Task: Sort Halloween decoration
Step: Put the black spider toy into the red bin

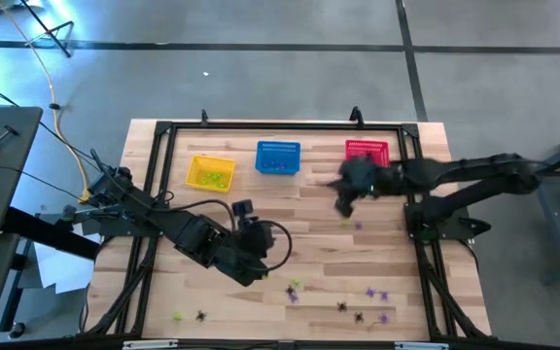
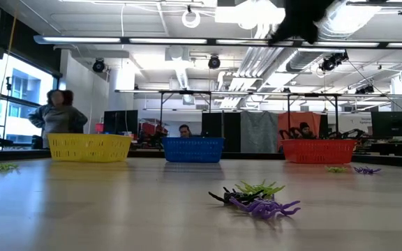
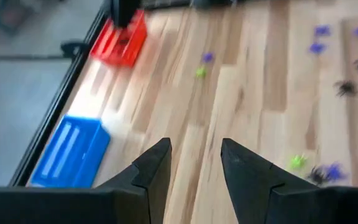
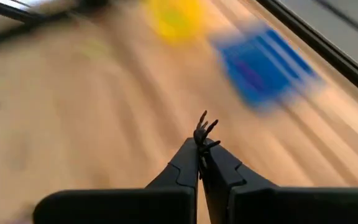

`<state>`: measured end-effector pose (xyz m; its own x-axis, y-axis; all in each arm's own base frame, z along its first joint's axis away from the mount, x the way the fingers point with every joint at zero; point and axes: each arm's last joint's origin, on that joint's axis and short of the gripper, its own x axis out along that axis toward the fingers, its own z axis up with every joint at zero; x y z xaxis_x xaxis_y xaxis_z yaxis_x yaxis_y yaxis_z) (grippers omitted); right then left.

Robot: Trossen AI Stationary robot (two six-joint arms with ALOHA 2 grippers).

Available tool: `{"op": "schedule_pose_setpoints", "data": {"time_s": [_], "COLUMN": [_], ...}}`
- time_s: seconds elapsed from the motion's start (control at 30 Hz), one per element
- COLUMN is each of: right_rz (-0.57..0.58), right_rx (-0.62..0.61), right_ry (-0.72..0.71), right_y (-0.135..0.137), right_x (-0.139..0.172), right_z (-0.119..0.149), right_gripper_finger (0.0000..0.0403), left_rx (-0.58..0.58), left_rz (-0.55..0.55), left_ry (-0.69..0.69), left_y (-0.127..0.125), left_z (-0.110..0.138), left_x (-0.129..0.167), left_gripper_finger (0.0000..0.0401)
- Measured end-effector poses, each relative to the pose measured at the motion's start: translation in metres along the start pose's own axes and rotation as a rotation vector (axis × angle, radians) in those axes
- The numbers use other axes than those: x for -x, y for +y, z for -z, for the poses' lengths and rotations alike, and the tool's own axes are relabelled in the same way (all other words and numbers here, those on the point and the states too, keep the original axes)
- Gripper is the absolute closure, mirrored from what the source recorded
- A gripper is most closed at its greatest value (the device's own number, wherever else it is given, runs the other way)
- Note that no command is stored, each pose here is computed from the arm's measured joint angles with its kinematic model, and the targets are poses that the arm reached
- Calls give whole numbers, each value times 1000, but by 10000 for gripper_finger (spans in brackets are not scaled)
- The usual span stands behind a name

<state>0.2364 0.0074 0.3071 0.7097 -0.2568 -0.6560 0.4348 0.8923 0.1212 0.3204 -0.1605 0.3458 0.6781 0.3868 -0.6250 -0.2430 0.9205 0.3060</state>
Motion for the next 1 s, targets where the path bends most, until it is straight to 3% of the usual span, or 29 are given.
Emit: {"op": "schedule_pose_setpoints", "data": {"time_s": [0.13, 0.27, 0.4, 0.6, 0.83, 1.0], "right_rz": [250, 377, 374, 417, 436, 455], "right_rx": [-94, -158, -238, -356, -399, -422], "right_ry": [191, 258, 304, 379, 358, 348], "right_y": [-49, -89, -127, -171, -193, -200], "right_x": [9, 5, -11, -34, -43, -40], "right_z": [12, 9, 17, 49, 69, 68], "right_gripper_finger": [403, 403, 403, 403, 396, 354], "left_rx": [5, -6, -16, -38, -41, -56], "left_rz": [-44, -81, -100, -140, -165, -179], "left_ry": [50, 71, 93, 114, 131, 145], "left_y": [5, 10, 14, 20, 30, 36], "left_z": [6, 8, 9, 10, 8, 7], "left_x": [-1, -3, -6, -9, -16, -20], "left_gripper_finger": [270, 270, 270, 270, 270, 270]}}
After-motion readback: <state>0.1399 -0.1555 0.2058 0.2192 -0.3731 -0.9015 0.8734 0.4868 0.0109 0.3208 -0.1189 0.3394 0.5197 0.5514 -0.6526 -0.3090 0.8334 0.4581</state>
